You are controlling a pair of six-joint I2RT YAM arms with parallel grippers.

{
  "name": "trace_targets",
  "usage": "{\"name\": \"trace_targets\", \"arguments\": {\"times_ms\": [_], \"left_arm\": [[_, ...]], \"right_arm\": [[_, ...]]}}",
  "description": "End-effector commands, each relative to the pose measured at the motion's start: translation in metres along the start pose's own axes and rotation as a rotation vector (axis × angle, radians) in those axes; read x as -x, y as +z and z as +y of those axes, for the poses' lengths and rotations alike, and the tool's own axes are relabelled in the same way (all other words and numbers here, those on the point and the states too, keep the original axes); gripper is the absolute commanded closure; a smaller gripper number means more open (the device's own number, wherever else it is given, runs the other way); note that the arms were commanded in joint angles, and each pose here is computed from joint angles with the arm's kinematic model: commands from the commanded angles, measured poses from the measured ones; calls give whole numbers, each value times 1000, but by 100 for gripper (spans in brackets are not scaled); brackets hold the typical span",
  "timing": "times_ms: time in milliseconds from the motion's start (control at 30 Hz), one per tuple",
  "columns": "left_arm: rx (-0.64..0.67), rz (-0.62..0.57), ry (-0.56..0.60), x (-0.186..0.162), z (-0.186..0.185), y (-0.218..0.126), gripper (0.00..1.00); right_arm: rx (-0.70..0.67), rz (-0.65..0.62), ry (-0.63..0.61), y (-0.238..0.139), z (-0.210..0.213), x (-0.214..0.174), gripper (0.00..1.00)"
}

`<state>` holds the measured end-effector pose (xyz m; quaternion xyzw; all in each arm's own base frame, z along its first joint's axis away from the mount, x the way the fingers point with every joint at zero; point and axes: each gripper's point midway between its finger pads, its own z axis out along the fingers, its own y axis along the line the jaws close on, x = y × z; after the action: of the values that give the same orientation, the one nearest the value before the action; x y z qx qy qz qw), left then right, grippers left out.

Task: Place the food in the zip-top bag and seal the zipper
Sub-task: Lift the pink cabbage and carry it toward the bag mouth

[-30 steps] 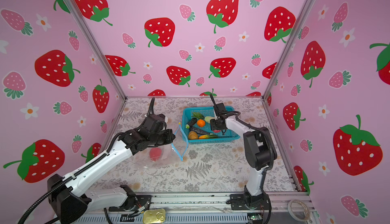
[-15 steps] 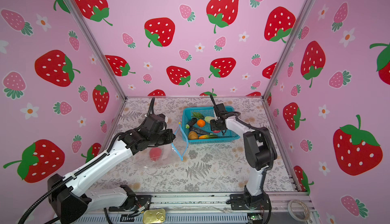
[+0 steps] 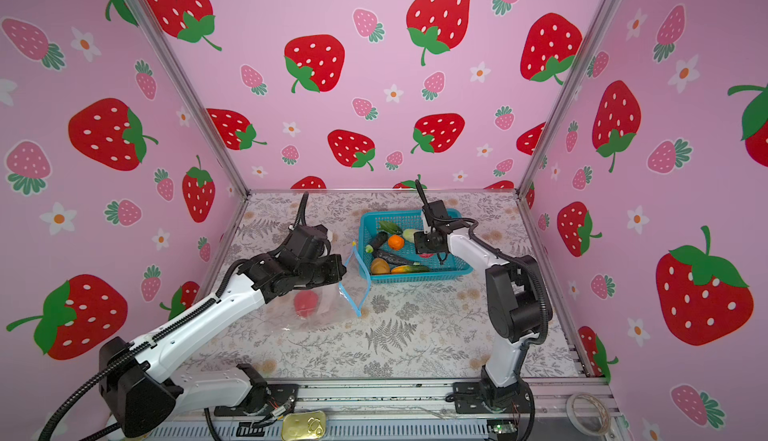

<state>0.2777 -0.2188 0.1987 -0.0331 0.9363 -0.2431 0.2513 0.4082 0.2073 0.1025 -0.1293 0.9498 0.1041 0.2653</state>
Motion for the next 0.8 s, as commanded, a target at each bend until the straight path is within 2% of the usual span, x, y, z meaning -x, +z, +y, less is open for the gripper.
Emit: {"name": "trace_targets", "arguments": {"times_ms": [0,333,767], "left_arm": [[-14,-28,-2,12,-7,-5,90],[-15,-25,-5,15,-10,-4,91],[-24,-25,-7,17,-14,-4,91]], "right_arm": [[42,-55,1,-18,6,12,42],[200,-116,-23,-54,36,15,44],[433,-185,-178,-109,130,-9,44]]}}
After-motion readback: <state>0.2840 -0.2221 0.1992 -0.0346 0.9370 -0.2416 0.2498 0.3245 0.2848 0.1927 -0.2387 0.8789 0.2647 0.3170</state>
